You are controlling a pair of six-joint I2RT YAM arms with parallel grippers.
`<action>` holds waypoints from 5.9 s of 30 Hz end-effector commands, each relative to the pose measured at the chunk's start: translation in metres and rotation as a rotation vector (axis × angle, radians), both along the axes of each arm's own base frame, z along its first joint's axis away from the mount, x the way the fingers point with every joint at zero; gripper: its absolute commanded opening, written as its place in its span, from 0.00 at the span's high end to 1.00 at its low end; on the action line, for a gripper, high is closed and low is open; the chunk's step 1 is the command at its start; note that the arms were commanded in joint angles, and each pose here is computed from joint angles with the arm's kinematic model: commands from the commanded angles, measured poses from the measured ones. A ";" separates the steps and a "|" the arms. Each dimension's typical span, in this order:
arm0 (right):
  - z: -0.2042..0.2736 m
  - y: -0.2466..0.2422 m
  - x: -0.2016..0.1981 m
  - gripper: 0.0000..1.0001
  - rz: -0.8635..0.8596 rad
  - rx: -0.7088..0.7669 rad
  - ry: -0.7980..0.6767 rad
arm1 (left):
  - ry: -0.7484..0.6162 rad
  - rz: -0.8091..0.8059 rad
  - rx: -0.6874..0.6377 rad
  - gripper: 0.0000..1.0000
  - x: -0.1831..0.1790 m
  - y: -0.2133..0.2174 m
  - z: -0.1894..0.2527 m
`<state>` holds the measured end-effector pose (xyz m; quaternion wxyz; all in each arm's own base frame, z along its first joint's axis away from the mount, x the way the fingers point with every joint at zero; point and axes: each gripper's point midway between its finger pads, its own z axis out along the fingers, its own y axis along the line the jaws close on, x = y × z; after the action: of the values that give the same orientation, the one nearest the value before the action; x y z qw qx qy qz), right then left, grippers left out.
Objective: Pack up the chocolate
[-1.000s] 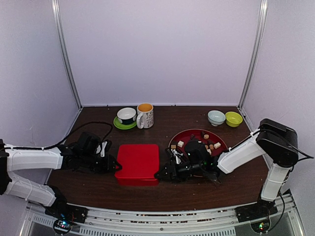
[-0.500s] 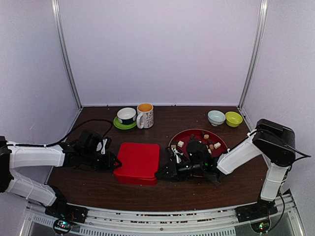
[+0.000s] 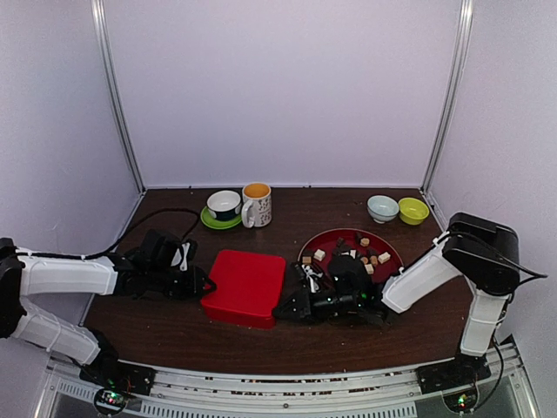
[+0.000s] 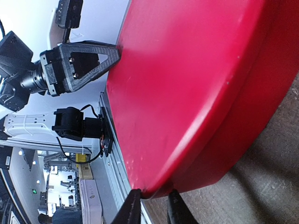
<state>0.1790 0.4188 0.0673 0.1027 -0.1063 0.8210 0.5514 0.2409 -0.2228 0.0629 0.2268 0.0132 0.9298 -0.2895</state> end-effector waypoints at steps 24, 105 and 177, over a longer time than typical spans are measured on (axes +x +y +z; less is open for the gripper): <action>0.054 -0.033 0.127 0.45 -0.193 -0.233 -0.303 | -0.109 -0.006 -0.028 0.51 0.024 0.012 0.047; 0.038 -0.020 0.135 1.00 -0.096 -0.071 -0.177 | -0.163 -0.143 -0.120 1.00 0.048 -0.008 0.053; 0.123 -0.089 0.070 1.00 -0.183 -0.219 -0.591 | -0.643 0.118 0.187 0.54 0.001 0.091 0.169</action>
<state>0.2221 0.3802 0.1747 0.2891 -0.2172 0.8082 0.4648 0.2298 -0.1585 0.2041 0.4576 0.0787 0.8505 -0.2470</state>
